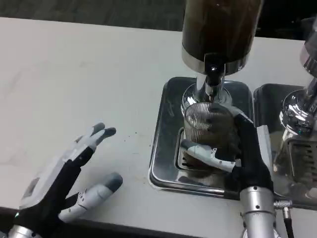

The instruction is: Grasp the cup under the faucet to collect the drink, then remove the cup.

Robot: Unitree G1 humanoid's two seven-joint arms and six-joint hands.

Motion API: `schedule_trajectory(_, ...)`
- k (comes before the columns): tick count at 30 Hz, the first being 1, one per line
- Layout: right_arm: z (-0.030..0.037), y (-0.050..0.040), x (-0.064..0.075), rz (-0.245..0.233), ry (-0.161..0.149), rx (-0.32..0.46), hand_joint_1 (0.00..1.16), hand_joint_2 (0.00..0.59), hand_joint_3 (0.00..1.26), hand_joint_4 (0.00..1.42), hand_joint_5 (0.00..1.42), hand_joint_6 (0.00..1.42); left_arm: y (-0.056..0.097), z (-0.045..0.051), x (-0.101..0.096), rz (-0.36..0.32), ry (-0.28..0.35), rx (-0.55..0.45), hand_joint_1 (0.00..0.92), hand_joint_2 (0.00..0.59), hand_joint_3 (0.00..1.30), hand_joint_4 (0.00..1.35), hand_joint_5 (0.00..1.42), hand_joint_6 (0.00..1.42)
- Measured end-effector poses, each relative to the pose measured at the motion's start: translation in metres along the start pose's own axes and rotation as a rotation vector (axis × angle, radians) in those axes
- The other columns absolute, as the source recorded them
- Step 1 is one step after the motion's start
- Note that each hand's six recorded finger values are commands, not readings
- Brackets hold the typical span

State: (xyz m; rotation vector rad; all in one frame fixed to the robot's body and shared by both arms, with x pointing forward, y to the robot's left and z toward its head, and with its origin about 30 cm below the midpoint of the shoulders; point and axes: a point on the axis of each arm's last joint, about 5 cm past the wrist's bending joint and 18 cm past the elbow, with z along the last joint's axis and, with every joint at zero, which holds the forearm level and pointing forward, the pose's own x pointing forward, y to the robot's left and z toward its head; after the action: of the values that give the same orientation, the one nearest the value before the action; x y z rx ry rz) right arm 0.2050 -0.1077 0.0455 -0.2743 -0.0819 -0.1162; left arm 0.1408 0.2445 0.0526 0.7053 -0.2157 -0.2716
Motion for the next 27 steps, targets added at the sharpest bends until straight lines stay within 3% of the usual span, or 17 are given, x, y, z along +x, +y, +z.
schedule_trajectory(16, 0.0001, -0.0086, -0.011, -0.078, -0.007, 0.008, 1.12, 0.088, 0.75, 0.83, 0.89, 1.25, -0.003, -0.0014, 0.007, -0.027, -0.004, -0.009, 0.000, 0.137, 0.14, 0.00, 0.08, 0.00)
schedule_trajectory(27, 0.0016, -0.0177, -0.030, -0.102, -0.014, 0.017, 1.11, 0.085, 0.78, 0.86, 0.92, 1.28, -0.005, -0.0013, 0.008, -0.046, -0.008, -0.015, 0.000, 0.137, 0.15, 0.00, 0.08, 0.00)
